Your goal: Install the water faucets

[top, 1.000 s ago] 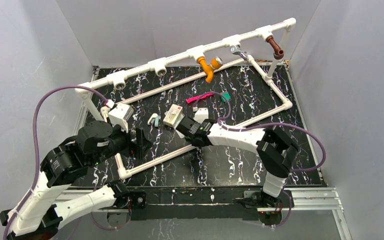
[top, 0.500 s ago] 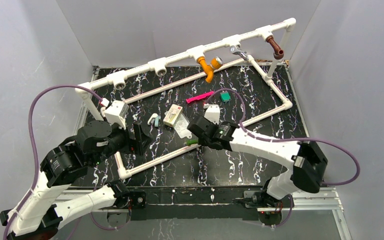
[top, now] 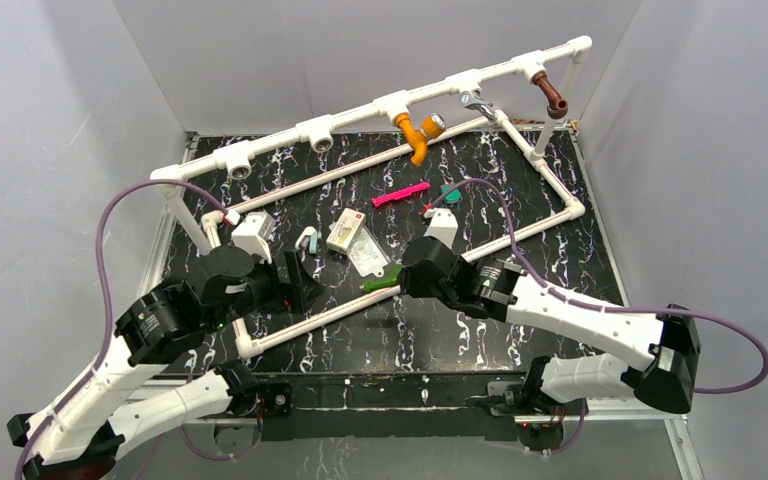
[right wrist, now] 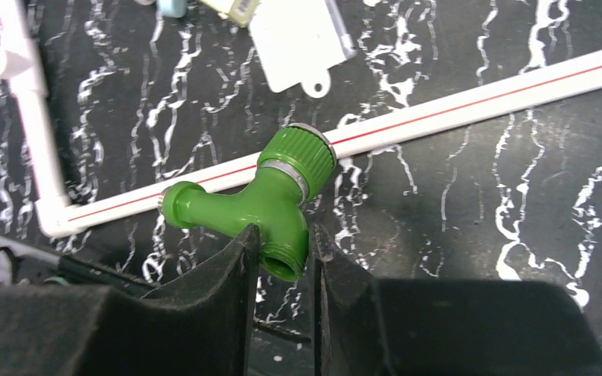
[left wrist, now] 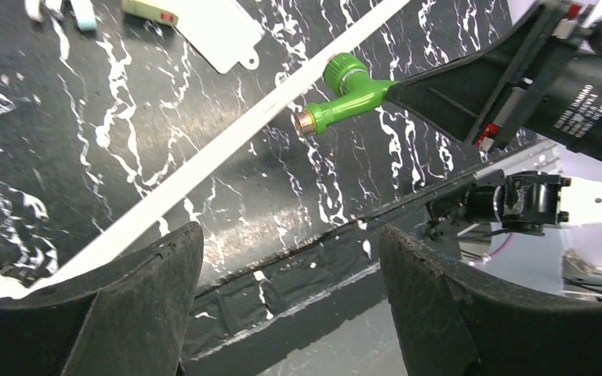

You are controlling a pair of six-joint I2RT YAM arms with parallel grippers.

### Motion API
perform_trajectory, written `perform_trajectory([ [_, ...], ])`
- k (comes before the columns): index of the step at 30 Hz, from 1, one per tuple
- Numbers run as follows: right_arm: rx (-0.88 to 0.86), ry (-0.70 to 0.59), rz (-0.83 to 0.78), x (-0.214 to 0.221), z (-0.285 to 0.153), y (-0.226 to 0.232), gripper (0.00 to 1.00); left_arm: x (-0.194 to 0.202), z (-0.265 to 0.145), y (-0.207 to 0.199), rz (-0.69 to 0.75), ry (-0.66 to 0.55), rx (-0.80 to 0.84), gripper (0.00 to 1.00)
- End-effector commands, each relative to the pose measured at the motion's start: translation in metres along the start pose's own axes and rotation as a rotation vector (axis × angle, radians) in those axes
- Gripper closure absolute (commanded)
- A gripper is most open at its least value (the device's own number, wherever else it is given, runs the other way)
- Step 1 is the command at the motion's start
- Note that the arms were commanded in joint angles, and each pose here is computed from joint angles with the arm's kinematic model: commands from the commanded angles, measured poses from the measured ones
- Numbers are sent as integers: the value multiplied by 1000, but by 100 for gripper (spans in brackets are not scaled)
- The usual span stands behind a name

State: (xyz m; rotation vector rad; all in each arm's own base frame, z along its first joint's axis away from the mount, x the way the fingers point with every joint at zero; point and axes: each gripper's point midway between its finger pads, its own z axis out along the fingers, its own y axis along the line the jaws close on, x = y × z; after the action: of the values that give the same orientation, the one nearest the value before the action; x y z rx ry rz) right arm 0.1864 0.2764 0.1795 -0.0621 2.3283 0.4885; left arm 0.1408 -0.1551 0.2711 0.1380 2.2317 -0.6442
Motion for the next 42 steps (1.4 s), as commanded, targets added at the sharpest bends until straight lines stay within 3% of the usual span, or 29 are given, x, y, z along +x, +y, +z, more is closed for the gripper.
perform_trajectory([
  [1, -152, -54, 30, -15, -22, 36, 99, 13, 5, -13, -147, 27, 63, 21],
  [13, -472, -122, 56, -32, -74, 105, 99, 32, 8, -29, -409, 47, 198, 21],
  [21, -639, -162, 69, -39, -102, 137, 99, 22, 6, -46, -560, -2, 321, 22],
  [31, -725, -200, 79, -41, -119, 150, 99, 10, -6, -55, -613, -57, 425, 24],
  [42, -739, -239, 132, -43, -125, 142, 99, 1, -17, -62, -664, -105, 528, 35],
])
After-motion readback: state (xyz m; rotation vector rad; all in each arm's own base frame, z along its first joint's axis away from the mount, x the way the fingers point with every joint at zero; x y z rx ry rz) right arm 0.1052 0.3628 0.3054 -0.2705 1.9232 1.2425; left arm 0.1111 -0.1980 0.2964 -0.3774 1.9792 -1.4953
